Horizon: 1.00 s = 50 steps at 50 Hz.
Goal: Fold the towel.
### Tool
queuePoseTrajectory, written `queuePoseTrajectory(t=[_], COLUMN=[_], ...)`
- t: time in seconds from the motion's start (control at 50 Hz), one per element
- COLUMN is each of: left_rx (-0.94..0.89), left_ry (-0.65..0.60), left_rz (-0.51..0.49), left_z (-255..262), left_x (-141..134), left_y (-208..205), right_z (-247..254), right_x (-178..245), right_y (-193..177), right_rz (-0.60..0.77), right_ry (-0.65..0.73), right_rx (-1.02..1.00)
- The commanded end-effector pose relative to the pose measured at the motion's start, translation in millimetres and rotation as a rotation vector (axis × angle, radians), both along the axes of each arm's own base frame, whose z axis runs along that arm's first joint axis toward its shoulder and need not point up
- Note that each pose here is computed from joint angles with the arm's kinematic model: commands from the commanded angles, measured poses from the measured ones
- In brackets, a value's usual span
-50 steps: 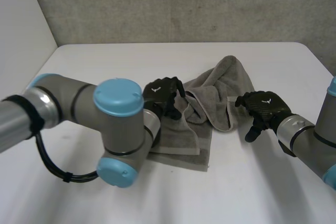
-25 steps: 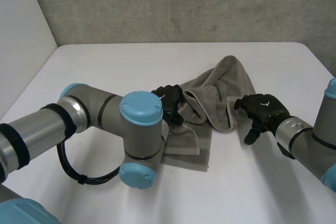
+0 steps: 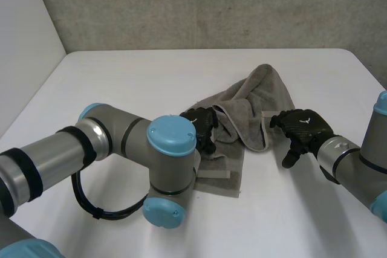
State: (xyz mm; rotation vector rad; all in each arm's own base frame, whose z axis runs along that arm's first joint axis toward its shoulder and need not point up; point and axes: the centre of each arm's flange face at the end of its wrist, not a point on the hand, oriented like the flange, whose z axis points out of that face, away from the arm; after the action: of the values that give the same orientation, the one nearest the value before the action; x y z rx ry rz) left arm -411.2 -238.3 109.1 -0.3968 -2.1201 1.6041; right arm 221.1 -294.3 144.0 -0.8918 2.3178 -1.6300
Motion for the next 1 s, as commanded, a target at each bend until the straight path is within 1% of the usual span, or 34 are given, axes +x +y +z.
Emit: queuePoseTrajectory(t=[0.02, 0.18, 0.2, 0.26, 0.28, 0.32, 0.38, 0.42, 0.44, 0.48, 0.5, 0.52, 0.54, 0.6, 0.64, 0.7, 0.74, 0.76, 0.78, 0.8, 0.82, 0.84, 0.86, 0.9, 1.0], left_rx=[-0.032, -0.106, -0.132, -0.186, -0.186, -0.244, -0.261, -0.29, -0.291, -0.306, -0.306, -0.298, -0.298, -0.264, -0.213, -0.174, -0.09, -0.089, -0.047, 0.0, 0.001, 0.045, 0.045, 0.103, 0.131], left_ry=[-0.027, -0.08, -0.092, -0.113, -0.113, -0.114, -0.107, -0.095, -0.095, -0.097, -0.097, -0.102, -0.102, -0.103, -0.045, -0.01, 0.046, 0.046, 0.061, 0.068, 0.068, 0.07, 0.07, 0.078, 0.077], left_rz=[0.011, 0.058, 0.075, 0.079, 0.079, 0.076, 0.077, 0.092, 0.093, 0.118, 0.118, 0.126, 0.126, 0.097, 0.1, 0.105, 0.111, 0.111, 0.113, 0.117, 0.117, 0.122, 0.122, 0.129, 0.126], left_z=[-5.2, 1.2, 6.5, 26.5, 26.6, 56.4, 67.8, 90.1, 90.2, 104.2, 104.2, 103.5, 103.5, 92.5, 85.4, 78.7, 65.3, 65.2, 59.6, 52.4, 52.4, 45.2, 45.2, 37.7, 24.8], left_x=[0.6, 3.8, 5.0, 6.9, 6.9, 10.5, 12.8, 21.6, 21.6, 33.9, 33.9, 39.5, 39.5, 39.1, 37.9, 37.2, 34.6, 34.6, 32.7, 31.4, 31.4, 30.7, 30.7, 28.6, 23.5], left_y=[-5.6, -11.0, -12.4, -11.9, -11.9, -8.3, -7.7, -8.4, -8.4, -15.4, -15.5, -19.4, -19.4, -13.9, -12.1, -11.8, -9.5, -9.5, -7.6, -6.1, -6.0, -4.6, -4.6, -2.7, -1.1], right_z=[0.2, 0.3, 0.3, 0.7, 1.8, 3.5, 6.4, 8.5, 10.3, 12.7, 14.6, 14.6, 15.1, 14.2, 12.8, 11.0, 10.2, 9.5, 9.1, 9.1, 8.8, 8.8, 8.3, 7.4, 6.2], right_x=[0.0, 0.1, 0.1, -0.4, -0.4, -0.2, -1.8, -2.5, -2.9, -2.8, -2.5, -2.5, -2.5, -1.8, -1.0, -0.3, 0.1, 0.0, -0.2, -0.2, -0.1, -0.1, -0.4, -0.3, -0.1], right_y=[0.1, -0.1, -0.1, -0.2, -0.4, -1.1, -3.6, -5.3, -6.3, -6.6, -6.8, -6.8, -6.6, -5.7, -4.7, -3.5, -3.0, -2.3, -2.0, -2.0, -1.6, -1.6, -1.2, -1.4, -0.4], right_rz=[0.001, 0.001, 0.001, -0.001, -0.001, -0.001, -0.007, -0.011, -0.012, -0.013, -0.011, -0.011, -0.011, -0.008, -0.005, -0.004, -0.002, -0.002, -0.003, -0.003, -0.002, -0.002, -0.003, -0.003, -0.003], right_ry=[0.0, -0.001, -0.001, -0.001, -0.002, -0.003, -0.005, -0.007, -0.008, -0.011, -0.015, -0.015, -0.016, -0.012, -0.011, -0.01, -0.009, -0.009, -0.007, -0.007, -0.007, -0.007, -0.006, -0.006, -0.004], right_rx=[0.0, -0.001, -0.001, -0.001, -0.006, -0.012, -0.021, -0.028, -0.034, -0.041, -0.046, -0.046, -0.045, -0.044, -0.039, -0.033, -0.032, -0.029, -0.028, -0.028, -0.026, -0.026, -0.023, -0.022, -0.017])
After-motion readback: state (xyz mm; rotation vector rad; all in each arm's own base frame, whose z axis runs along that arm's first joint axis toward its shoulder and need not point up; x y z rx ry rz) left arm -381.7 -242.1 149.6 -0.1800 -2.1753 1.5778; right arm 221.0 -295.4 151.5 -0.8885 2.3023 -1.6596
